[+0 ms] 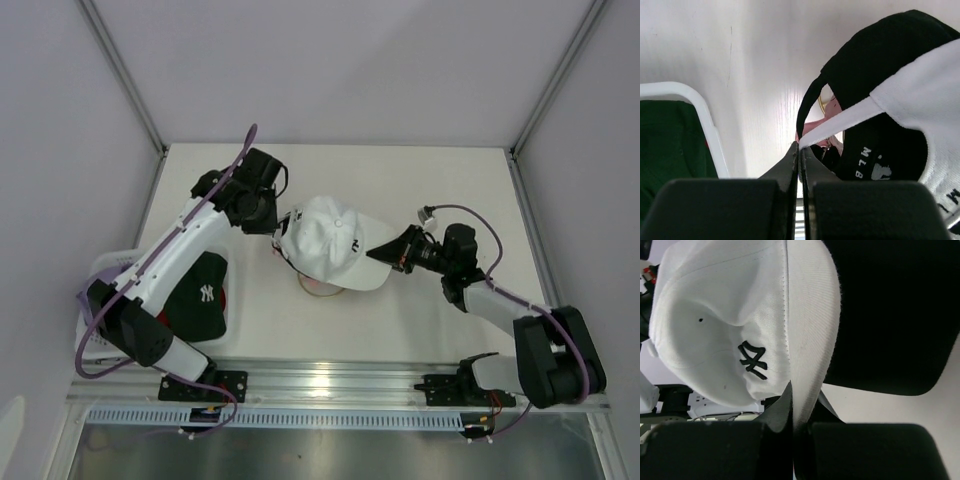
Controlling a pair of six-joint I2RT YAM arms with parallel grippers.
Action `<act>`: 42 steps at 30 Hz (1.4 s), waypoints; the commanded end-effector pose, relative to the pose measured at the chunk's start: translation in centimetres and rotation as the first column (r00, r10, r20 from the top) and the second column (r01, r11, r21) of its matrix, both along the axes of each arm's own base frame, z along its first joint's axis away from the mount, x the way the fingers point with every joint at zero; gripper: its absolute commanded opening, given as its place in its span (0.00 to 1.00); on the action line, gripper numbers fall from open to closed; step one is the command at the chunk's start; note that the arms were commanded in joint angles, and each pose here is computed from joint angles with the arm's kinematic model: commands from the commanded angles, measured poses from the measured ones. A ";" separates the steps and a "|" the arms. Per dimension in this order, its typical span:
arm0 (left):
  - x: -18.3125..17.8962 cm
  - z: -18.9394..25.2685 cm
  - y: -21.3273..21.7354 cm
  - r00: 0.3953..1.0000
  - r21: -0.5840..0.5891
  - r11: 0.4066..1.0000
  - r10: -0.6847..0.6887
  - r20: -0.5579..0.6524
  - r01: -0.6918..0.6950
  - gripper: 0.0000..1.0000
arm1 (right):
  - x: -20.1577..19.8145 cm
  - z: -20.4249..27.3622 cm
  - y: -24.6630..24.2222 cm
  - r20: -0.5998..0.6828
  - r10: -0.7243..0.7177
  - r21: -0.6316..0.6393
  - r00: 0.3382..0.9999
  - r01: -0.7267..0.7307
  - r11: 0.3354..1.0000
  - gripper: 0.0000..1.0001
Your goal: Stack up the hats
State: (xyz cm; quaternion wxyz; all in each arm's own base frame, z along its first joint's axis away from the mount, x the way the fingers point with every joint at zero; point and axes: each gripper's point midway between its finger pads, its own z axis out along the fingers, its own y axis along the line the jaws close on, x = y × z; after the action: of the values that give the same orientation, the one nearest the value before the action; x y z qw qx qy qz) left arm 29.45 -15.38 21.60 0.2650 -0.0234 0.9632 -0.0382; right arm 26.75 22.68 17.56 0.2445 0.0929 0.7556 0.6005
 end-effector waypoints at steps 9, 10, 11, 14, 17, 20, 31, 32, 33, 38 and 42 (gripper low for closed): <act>0.1 -6.3 4.3 0.987 0.162 0.985 0.088 -0.133 -0.066 0.01 | 3.5 -9.3 -1.5 -0.136 -0.094 -0.216 0.986 0.063 0.974 0.00; -0.5 -7.4 4.5 0.982 0.169 0.984 0.089 -0.164 -0.061 0.01 | 3.6 -9.2 -1.5 -0.124 -0.093 -0.227 0.988 0.063 0.972 0.00; -0.7 -7.8 4.4 0.981 0.165 0.984 0.093 -0.168 -0.065 0.01 | 3.4 -9.3 -1.7 -0.133 -0.091 -0.245 0.987 0.056 0.968 0.00; -1.2 -9.0 4.4 0.977 0.166 0.984 0.093 -0.191 -0.061 0.01 | 3.6 -9.7 -2.1 -0.110 -0.087 -0.299 0.990 0.051 0.953 0.00; -0.7 -8.5 4.1 0.980 0.154 0.986 0.083 -0.179 -0.056 0.01 | 3.7 -10.0 -2.1 -0.119 -0.065 -0.311 0.991 0.025 0.950 0.00; -0.4 -7.3 3.8 0.986 0.132 0.990 0.069 -0.153 -0.049 0.01 | 3.9 -9.6 -1.9 -0.119 -0.051 -0.304 0.992 0.012 0.953 0.11; -0.8 -2.3 3.1 0.997 0.041 0.999 0.015 -0.070 -0.013 0.24 | 5.2 -2.9 -5.6 0.038 -0.122 -0.426 0.992 0.126 0.896 1.00; -1.1 -1.7 3.2 0.998 0.033 0.999 0.015 -0.061 -0.013 0.35 | 5.4 -1.9 -6.0 0.064 -0.130 -0.430 0.989 0.145 0.891 1.00; -1.2 -1.2 3.1 0.999 0.023 1.000 0.012 -0.051 -0.011 0.41 | 5.5 -1.1 -6.2 0.090 -0.130 -0.436 0.987 0.156 0.886 1.00; -2.2 2.6 4.4 0.998 0.001 0.999 0.046 0.042 -0.046 0.92 | 5.6 6.5 -6.1 0.256 -0.120 -0.392 0.959 0.217 0.894 0.99; -3.1 5.5 7.8 0.976 -0.021 0.984 0.179 0.127 -0.178 0.99 | 4.9 11.1 -6.0 0.347 -0.105 -0.364 0.932 0.237 0.901 0.99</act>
State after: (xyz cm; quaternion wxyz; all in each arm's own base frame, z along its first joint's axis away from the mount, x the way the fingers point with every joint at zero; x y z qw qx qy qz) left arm 27.37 -10.57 23.41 0.2778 -0.0536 0.9588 -0.0255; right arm 32.32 16.84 25.64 0.4037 0.0347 0.8108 0.4224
